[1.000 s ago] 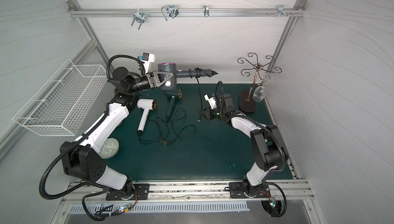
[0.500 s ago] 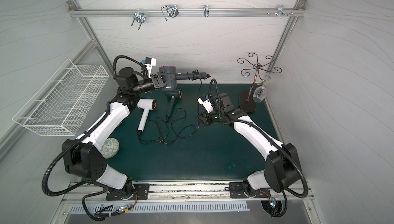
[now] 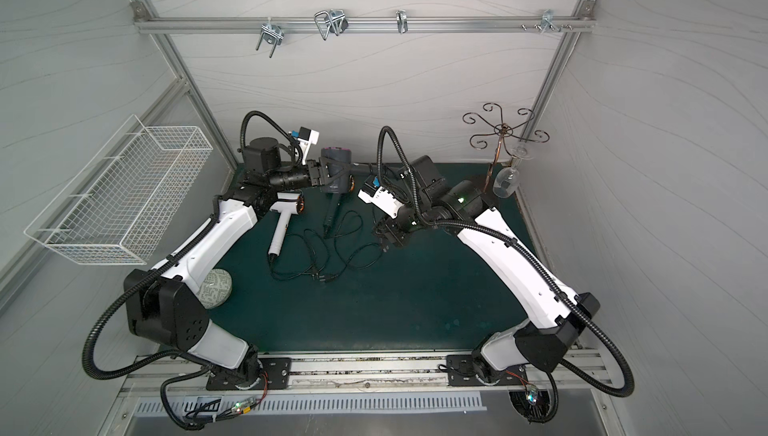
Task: Wrap the cord around the hair dryer
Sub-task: Wrap the power cord around the hair dryer.
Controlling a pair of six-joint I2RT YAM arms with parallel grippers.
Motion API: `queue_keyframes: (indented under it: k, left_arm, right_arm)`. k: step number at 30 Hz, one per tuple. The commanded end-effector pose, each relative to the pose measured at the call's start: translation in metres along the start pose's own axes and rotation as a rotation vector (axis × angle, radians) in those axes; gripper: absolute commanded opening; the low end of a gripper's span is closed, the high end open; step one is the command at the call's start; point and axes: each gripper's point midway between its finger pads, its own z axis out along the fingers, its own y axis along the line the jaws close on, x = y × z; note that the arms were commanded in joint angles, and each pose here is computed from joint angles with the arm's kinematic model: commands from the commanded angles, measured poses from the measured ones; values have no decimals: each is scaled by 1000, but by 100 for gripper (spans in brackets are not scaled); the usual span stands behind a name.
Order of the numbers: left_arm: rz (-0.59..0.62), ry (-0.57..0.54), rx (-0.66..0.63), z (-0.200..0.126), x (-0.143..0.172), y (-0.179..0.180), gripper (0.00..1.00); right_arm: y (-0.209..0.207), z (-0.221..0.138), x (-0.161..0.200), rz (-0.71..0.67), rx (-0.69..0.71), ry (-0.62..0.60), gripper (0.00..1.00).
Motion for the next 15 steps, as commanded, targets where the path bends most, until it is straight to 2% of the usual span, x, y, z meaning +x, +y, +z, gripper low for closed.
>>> queue_keyframes:
  k: [1, 9, 15]
  left_arm:
    - [119, 26, 13, 6, 4, -14, 0]
    - [69, 170, 103, 6, 61, -23, 0]
    - [49, 274, 253, 11, 100, -50, 0]
  right_arm:
    - [-10, -20, 9, -91, 103, 84, 0]
    - [-57, -56, -32, -220, 379, -18, 0]
    - [-83, -64, -50, -283, 444, -46, 0]
